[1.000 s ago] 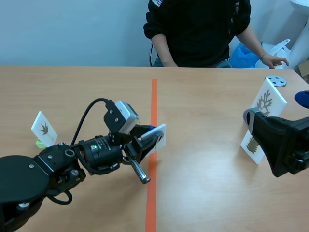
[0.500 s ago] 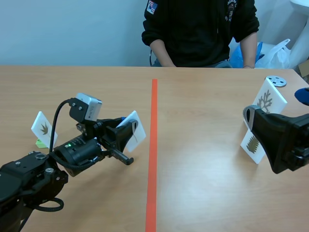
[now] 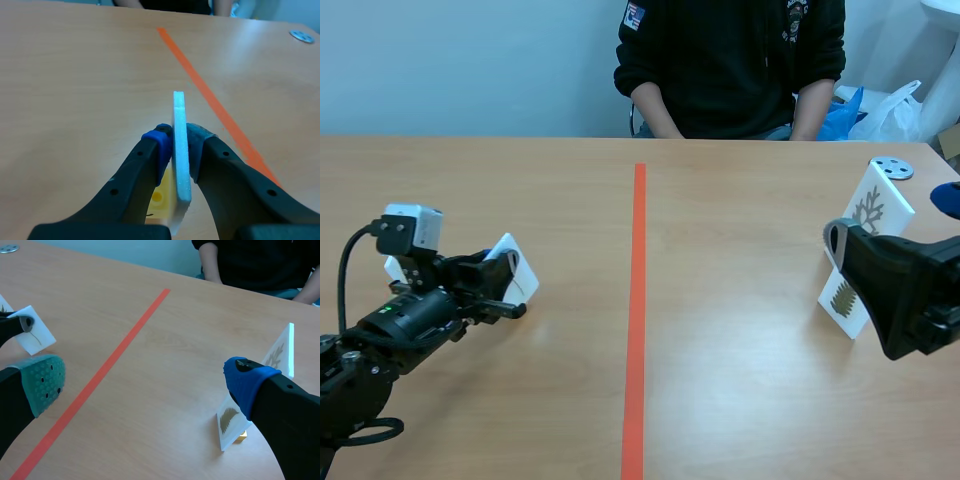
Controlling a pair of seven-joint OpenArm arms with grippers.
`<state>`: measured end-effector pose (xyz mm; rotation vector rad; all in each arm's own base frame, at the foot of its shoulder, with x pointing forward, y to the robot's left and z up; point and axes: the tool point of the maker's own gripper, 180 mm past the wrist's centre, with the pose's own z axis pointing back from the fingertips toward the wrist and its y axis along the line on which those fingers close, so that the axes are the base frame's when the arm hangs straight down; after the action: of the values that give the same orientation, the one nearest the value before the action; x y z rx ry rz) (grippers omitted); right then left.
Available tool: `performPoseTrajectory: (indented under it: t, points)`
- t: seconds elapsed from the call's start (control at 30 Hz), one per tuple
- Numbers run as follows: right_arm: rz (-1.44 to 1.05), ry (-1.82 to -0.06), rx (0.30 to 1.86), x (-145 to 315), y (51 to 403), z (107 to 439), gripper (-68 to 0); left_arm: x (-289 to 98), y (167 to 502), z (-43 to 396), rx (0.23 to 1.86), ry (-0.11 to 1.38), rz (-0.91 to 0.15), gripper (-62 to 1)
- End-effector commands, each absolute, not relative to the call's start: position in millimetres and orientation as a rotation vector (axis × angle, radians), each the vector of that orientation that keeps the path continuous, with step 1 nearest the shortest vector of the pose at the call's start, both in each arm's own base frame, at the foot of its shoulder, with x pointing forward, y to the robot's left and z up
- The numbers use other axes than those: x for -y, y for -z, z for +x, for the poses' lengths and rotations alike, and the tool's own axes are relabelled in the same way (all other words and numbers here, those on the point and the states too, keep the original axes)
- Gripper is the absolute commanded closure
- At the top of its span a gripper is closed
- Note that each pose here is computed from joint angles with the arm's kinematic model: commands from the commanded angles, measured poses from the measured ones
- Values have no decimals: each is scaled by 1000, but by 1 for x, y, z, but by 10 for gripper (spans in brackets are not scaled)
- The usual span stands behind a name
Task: Sort the leaf by its shape. The table is split by an orange tape line. A compound leaf with several leaflets goes to the left side, a simple leaf with one blade goes to the right side. Return to the home posture when a red brick is placed on the table.
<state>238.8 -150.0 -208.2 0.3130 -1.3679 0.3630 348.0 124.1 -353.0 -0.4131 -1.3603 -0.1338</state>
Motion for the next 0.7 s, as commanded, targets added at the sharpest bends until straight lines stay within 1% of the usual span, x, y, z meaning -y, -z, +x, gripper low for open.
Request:
performPoseTrajectory:
  t: [0.0, 0.17, 0.3, 0.43, 0.67]
  points:
    - [323, -364, 1403, 148, 199, 242, -679, -130, 347, 350, 1384, 119, -411, -55]
    - [322, -364, 1405, 148, 198, 242, -679, -152, 346, 352, 1401, 71, -344, -55]
    - [322, -364, 1405, 148, 198, 242, -679, -173, 346, 357, 1417, 24, -244, -55]
    - [322, -364, 1405, 148, 198, 242, -679, -189, 346, 358, 1424, -10, -166, -55]
    - [322, -364, 1405, 148, 198, 242, -679, -191, 347, 358, 1422, -11, -159, -55]
